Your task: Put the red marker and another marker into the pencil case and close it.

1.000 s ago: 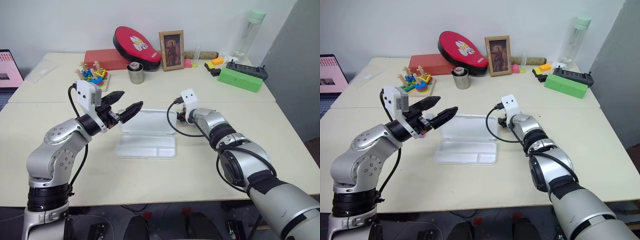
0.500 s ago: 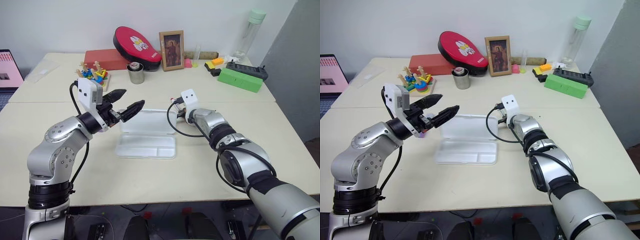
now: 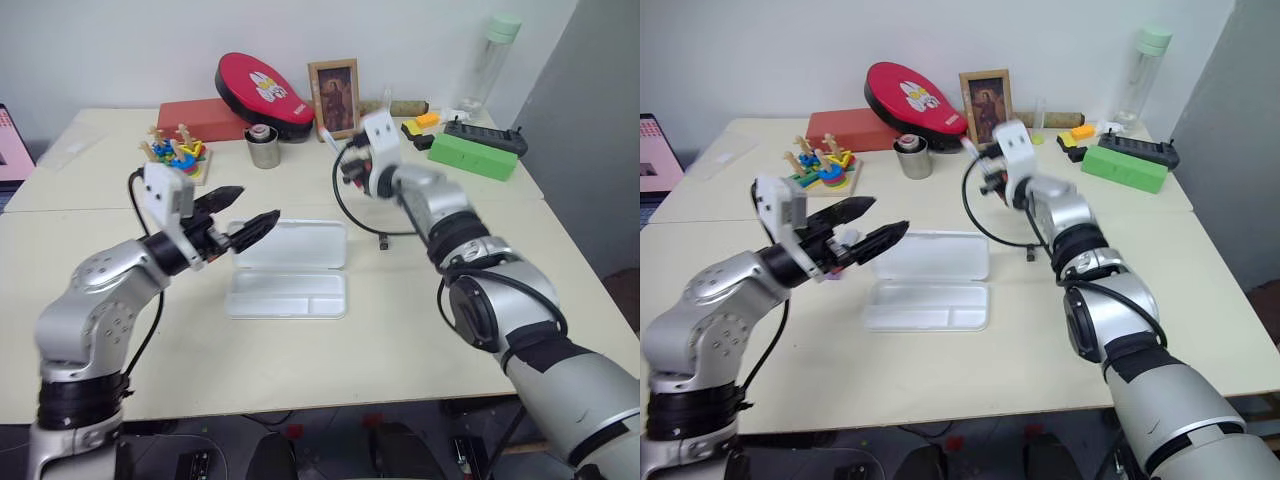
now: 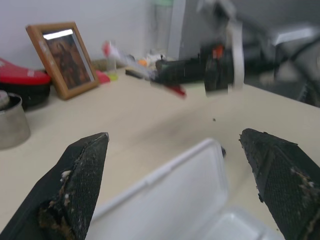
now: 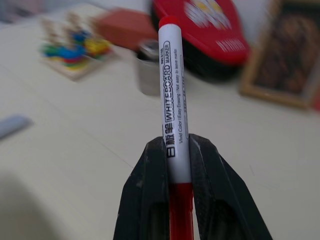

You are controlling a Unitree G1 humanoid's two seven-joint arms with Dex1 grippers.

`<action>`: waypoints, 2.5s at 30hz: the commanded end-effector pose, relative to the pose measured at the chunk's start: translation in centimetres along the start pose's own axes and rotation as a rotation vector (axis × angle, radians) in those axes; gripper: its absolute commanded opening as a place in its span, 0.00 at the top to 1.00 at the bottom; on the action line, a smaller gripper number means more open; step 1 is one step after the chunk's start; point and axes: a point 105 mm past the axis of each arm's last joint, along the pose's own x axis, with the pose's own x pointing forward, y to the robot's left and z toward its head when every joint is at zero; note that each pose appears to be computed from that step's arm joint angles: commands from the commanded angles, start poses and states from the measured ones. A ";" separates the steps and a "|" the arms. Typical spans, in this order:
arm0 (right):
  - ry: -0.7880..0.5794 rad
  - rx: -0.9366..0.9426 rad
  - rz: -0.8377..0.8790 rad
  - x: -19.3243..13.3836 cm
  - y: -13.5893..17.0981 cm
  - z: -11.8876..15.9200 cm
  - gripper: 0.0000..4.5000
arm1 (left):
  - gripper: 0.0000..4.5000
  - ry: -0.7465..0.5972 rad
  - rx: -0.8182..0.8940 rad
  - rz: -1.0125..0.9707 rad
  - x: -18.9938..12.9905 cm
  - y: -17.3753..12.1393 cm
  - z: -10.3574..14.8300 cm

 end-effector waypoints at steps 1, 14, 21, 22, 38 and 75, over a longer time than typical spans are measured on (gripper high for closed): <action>-0.031 -0.135 0.266 -0.9 4.8 2.0 0.94 | 0.00 0.036 0.047 0.000 -2.6 -0.4 -0.2; 0.290 -0.303 0.496 0.3 14.3 -7.4 0.94 | 0.00 0.159 0.011 0.103 -7.7 -0.2 -3.4; 0.339 -0.307 0.464 1.5 13.8 -9.4 0.94 | 0.00 0.152 0.015 0.104 -7.5 -0.3 -3.2; 0.343 -0.303 0.461 1.5 13.7 -9.6 0.94 | 0.00 0.150 0.015 0.103 -7.4 -0.3 -3.2; 0.173 -0.229 0.538 -0.1 14.6 -4.2 0.20 | 0.00 0.096 -0.021 0.238 -6.3 2.4 -2.7; -0.103 -0.020 0.350 -3.8 10.3 3.6 0.00 | 0.34 0.409 -0.151 0.521 -0.3 11.7 -11.3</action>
